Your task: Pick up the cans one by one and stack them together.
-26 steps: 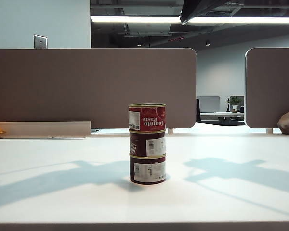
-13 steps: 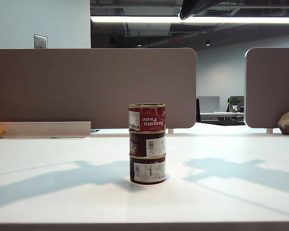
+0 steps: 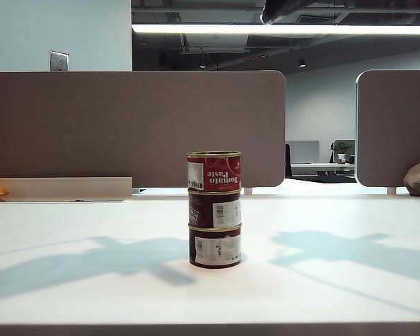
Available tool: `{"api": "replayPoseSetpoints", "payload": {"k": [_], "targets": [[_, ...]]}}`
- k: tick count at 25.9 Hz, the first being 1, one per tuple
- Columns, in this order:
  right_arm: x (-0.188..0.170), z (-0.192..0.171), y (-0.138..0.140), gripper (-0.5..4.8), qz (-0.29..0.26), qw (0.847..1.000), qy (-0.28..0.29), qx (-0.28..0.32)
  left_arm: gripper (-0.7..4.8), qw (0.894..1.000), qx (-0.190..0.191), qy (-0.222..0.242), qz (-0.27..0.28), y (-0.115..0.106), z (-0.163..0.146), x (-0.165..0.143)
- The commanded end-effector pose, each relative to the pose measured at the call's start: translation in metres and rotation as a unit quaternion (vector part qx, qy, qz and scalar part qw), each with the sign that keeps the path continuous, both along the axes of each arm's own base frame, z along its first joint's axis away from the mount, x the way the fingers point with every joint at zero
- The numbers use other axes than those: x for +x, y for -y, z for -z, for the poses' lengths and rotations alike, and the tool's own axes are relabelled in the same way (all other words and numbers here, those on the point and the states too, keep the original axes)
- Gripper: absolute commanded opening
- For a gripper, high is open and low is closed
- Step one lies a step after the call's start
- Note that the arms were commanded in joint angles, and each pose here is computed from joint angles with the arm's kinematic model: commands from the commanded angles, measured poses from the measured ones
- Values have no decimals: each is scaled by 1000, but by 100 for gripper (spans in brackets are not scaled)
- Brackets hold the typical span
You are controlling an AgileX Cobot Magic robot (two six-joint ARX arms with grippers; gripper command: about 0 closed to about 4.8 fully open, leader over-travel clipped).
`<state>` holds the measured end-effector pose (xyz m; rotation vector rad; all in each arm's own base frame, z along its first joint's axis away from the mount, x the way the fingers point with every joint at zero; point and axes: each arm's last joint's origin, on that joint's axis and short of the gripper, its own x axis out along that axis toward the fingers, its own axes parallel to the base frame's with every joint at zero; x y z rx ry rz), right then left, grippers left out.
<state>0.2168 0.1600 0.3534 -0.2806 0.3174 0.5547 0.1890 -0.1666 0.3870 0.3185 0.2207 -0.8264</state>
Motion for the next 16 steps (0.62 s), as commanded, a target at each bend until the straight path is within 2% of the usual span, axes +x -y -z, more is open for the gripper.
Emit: {"api": "replayPoseSetpoints", "payload": {"k": [1, 5, 8, 10, 12, 16], "targets": [[-3, -9, 5, 0, 3, 1000, 17, 15, -4, 1000, -17, 16, -2, -9, -10, -7], [-1, -17, 24, 0, 35, 999, 31, 24, -4, 998, -32, 35, -32, -29, -20, -8], [-1, -28, 52, 0, 82, 995, 51, 34, -4, 995, -46, 48, -81, -64, -28, -1], [-4, -38, 78, 0, 129, 988, 70, 42, -4, 986, -53, 70, -142, -92, -36, -3], [-9, -45, 97, 0, 163, 982, 86, 47, -4, 978, -58, 88, -177, -109, -43, -10], [-23, -58, 135, 0, 243, 961, 123, 53, -4, 967, -71, 124, -210, -126, -54, -31]]}}
